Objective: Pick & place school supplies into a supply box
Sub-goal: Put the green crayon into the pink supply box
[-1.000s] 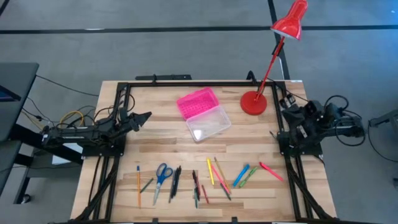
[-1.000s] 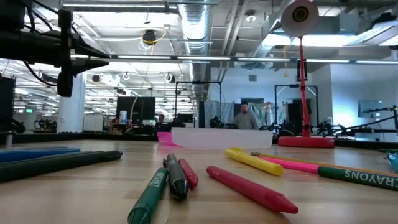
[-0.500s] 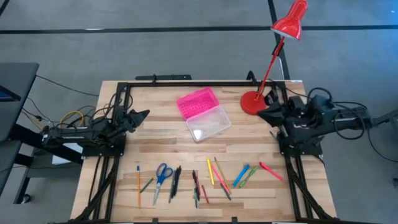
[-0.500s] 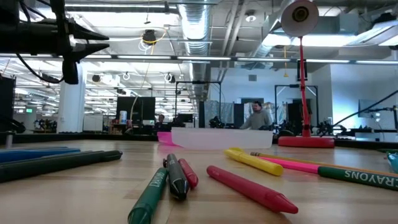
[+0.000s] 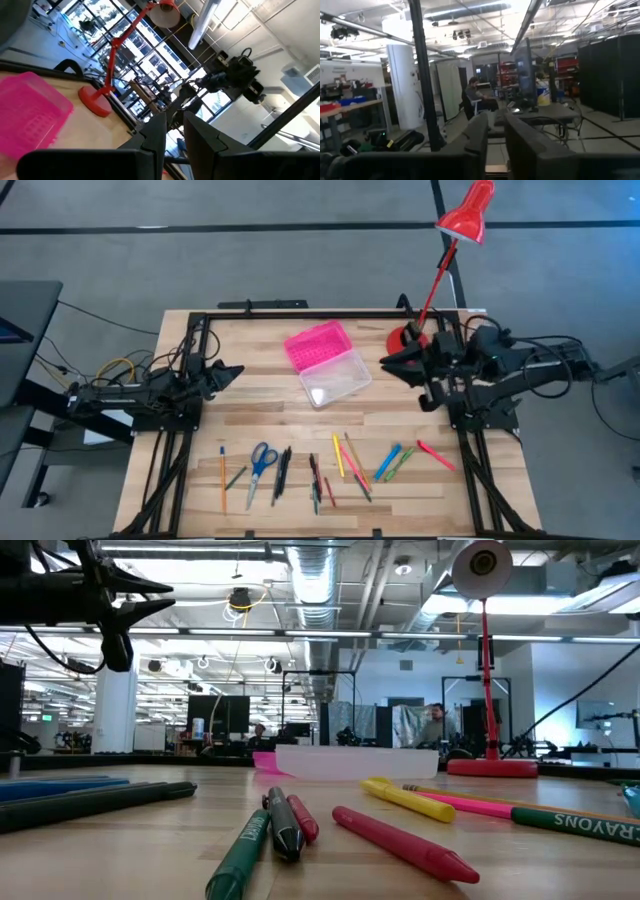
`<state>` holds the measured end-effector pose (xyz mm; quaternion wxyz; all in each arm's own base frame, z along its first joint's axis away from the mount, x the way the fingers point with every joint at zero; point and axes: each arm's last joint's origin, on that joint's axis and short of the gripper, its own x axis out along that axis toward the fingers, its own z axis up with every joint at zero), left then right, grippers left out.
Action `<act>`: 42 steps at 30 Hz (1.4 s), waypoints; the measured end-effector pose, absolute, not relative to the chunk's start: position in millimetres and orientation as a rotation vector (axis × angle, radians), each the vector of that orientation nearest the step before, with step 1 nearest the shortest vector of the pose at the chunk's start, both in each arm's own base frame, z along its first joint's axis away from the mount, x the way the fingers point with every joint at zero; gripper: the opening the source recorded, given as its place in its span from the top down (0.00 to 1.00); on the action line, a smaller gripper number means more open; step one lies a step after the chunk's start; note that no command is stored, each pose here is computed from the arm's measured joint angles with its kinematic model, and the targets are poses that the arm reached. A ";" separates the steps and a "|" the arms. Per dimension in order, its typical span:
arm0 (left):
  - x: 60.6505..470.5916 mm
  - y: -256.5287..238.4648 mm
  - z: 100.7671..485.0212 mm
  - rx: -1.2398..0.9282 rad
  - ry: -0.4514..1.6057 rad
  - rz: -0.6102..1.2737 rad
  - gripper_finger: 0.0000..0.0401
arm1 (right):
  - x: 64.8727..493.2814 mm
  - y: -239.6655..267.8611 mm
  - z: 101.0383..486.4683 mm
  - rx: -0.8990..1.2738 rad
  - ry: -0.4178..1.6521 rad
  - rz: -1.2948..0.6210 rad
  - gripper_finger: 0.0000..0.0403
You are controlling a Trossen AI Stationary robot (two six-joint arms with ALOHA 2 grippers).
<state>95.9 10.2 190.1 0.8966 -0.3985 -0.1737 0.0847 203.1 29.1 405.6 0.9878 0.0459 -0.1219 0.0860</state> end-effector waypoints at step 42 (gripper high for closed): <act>191.0 -19.7 406.7 -0.203 -0.047 -0.344 0.85 | 245.3 51.5 394.9 0.171 0.036 0.228 0.62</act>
